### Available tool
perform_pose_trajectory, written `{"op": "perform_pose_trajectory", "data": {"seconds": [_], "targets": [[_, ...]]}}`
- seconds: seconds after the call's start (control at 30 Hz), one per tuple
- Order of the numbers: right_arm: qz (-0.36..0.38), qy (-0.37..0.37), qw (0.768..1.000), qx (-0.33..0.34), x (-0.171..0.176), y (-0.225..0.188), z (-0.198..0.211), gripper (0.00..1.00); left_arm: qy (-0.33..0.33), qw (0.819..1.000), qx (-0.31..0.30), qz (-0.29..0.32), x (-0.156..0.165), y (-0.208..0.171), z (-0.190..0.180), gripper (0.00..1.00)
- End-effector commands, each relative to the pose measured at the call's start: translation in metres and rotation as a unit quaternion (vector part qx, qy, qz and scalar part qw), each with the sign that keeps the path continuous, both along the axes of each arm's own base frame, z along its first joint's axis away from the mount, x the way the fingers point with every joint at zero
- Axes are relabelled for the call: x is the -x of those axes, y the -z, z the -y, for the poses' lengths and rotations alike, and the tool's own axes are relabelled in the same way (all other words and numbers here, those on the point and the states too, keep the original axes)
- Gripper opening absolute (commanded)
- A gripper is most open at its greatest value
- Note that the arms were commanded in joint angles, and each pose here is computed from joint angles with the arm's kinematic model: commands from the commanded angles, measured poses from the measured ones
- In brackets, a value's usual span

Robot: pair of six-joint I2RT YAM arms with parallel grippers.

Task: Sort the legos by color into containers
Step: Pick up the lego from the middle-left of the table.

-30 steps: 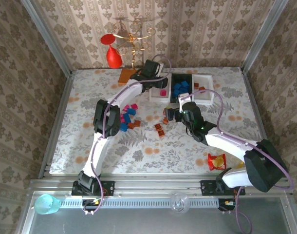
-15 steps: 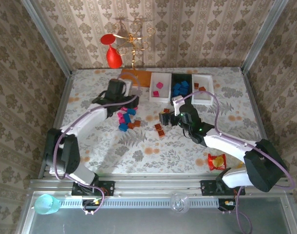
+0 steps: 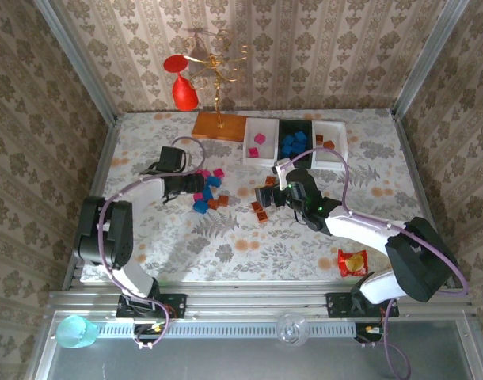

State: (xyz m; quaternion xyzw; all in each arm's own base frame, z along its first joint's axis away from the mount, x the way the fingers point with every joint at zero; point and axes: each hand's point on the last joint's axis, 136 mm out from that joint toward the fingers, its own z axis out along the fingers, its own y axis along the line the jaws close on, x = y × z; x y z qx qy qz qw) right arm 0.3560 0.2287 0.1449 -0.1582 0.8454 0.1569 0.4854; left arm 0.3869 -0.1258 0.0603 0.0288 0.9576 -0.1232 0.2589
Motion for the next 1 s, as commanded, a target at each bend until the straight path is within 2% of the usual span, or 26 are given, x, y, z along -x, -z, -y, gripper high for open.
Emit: {"op": "perform_pose_trajectory", "data": {"seconds": [0.0, 0.2, 0.5, 0.97], "targets": [[0.007, 0.005, 1.0, -0.007, 0.002, -0.009, 0.001, 0.95, -0.008, 1.0, 0.018, 0.012, -0.02, -0.004, 0.005, 0.64], [0.005, 0.009, 1.0, -0.002, 0.003, -0.006, 0.004, 0.95, -0.019, 1.0, -0.002, 0.003, -0.024, 0.012, -0.004, 0.57], [-0.001, 0.009, 1.0, -0.001, 0.001, -0.001, 0.002, 0.95, -0.039, 0.999, -0.019, -0.007, -0.014, 0.021, -0.021, 0.45], [-0.009, 0.013, 1.0, -0.001, -0.001, 0.004, 0.001, 0.95, -0.014, 0.999, -0.002, -0.029, -0.008, 0.031, -0.006, 0.48]]}}
